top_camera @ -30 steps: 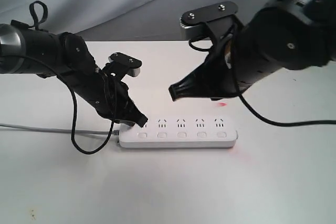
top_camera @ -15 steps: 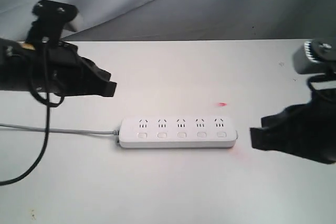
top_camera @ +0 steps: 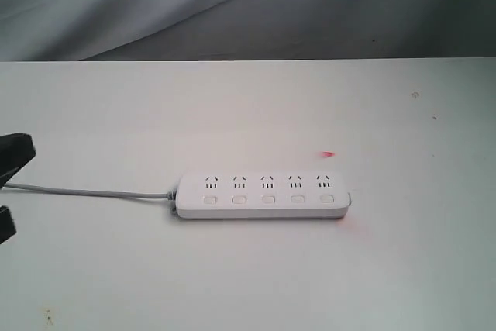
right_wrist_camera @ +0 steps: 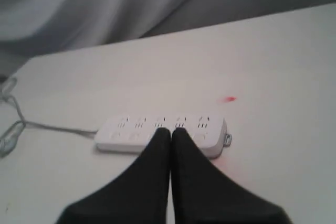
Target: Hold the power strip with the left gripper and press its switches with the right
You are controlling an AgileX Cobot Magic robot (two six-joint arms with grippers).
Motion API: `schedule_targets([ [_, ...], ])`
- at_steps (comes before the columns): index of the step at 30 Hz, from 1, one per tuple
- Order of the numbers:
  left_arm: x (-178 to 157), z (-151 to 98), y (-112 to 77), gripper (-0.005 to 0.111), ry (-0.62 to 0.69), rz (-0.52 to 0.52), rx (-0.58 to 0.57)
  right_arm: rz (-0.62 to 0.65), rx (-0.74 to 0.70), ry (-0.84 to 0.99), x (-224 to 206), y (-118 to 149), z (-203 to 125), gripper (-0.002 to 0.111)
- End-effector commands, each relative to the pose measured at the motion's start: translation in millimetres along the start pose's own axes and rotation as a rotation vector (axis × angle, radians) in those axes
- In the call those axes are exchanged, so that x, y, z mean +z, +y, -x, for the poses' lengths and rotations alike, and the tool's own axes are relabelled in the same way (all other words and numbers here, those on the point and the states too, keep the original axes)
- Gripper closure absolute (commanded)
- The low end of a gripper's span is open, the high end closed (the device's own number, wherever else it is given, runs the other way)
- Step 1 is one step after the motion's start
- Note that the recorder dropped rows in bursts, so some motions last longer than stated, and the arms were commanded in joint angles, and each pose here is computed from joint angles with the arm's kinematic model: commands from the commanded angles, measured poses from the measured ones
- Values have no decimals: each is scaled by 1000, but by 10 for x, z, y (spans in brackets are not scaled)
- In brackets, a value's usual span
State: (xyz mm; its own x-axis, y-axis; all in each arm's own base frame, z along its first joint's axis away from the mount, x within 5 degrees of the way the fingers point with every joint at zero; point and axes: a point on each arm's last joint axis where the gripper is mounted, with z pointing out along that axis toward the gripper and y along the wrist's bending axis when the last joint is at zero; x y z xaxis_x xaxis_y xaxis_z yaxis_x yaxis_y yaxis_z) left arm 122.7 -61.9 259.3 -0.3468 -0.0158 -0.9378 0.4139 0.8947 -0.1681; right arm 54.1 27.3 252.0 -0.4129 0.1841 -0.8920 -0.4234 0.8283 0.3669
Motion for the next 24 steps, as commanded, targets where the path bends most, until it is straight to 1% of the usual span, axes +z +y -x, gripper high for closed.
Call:
schedule_targets([
  [1,-207,-143,56,107,-120,30,-21,-52,41,-165,-123,-166,-25,108],
  [2,-245,-192,68,107,-136,33,-21,-46,15,-205,-123,-194,-66,108],
  [4,-302,-275,102,107,-178,51,-29,-40,-57,-209,-45,-221,-181,108],
  [8,-365,-451,158,107,-222,76,-30,-62,-151,-175,98,-313,-446,108],
  [10,-370,-518,171,107,-219,79,-30,-54,-178,-199,110,-313,-456,108],
  [13,-348,-700,205,107,-181,91,-27,-54,-160,-207,109,-314,-450,108],
  [17,-346,-719,218,107,-183,101,-22,-68,-200,-222,105,-321,-435,108],
  [20,-349,-706,227,107,-198,111,-22,-67,-185,-216,106,-323,-440,108],
  [22,-348,-709,225,107,-194,108,-22,-49,-102,-185,113,-316,-471,108],
  [23,-348,-712,223,107,-191,106,-22,-35,-28,-157,118,-310,-497,108],
  [24,-348,-712,223,107,-191,106,-22,-28,17,-139,120,-306,-514,108],
])
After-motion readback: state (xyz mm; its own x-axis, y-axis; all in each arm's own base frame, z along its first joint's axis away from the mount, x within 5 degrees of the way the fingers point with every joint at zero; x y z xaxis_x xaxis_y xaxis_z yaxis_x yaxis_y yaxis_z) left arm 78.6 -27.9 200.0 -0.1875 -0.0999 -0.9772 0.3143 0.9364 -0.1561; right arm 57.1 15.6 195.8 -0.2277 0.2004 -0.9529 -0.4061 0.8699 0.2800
